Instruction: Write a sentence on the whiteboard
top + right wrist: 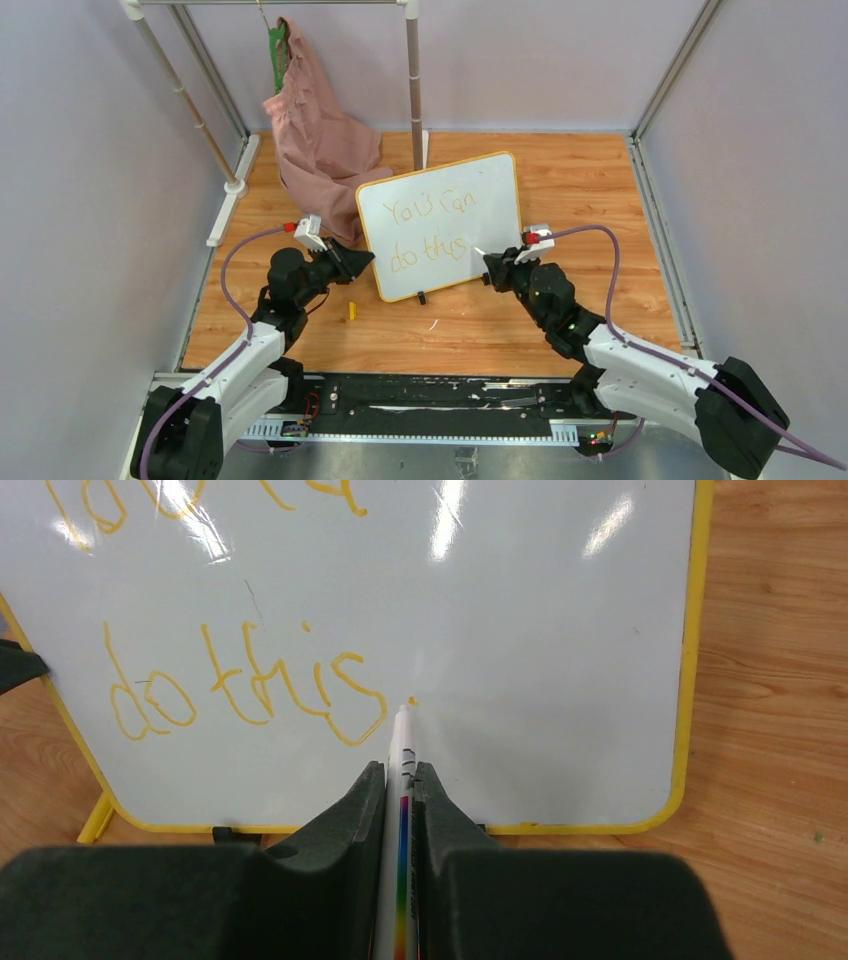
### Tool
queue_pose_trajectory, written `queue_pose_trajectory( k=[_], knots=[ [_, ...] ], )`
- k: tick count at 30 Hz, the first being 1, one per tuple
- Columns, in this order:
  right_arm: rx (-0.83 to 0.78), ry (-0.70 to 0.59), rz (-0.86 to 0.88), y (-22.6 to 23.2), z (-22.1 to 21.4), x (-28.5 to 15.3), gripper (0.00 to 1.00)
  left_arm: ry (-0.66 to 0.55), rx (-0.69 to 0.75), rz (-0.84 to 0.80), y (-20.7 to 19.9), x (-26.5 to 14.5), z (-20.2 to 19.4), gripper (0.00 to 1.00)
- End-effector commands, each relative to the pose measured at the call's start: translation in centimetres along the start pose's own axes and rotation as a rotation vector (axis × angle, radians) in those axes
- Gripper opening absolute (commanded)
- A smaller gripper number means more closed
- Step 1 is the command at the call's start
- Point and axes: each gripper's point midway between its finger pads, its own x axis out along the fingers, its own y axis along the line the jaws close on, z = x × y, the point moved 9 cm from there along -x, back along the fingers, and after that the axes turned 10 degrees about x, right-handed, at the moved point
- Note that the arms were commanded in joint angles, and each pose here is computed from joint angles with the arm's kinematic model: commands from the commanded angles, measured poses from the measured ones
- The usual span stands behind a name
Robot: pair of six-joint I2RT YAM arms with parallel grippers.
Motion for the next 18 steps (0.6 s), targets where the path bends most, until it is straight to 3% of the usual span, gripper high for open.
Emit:
queue_pose_trajectory(
  k=[1,18],
  knots=[
    [0.036,-0.041,0.038,1.1,2.4,-0.5,0.0,-0.04,0.023,-0.02,-0.4,0.0,0.6,0.0],
    [0.028,-0.04,0.194,2.2,5.9,-6.2,0.0,-0.035,0.014,-0.005,-0.4,0.0,0.6,0.0]
  ],
)
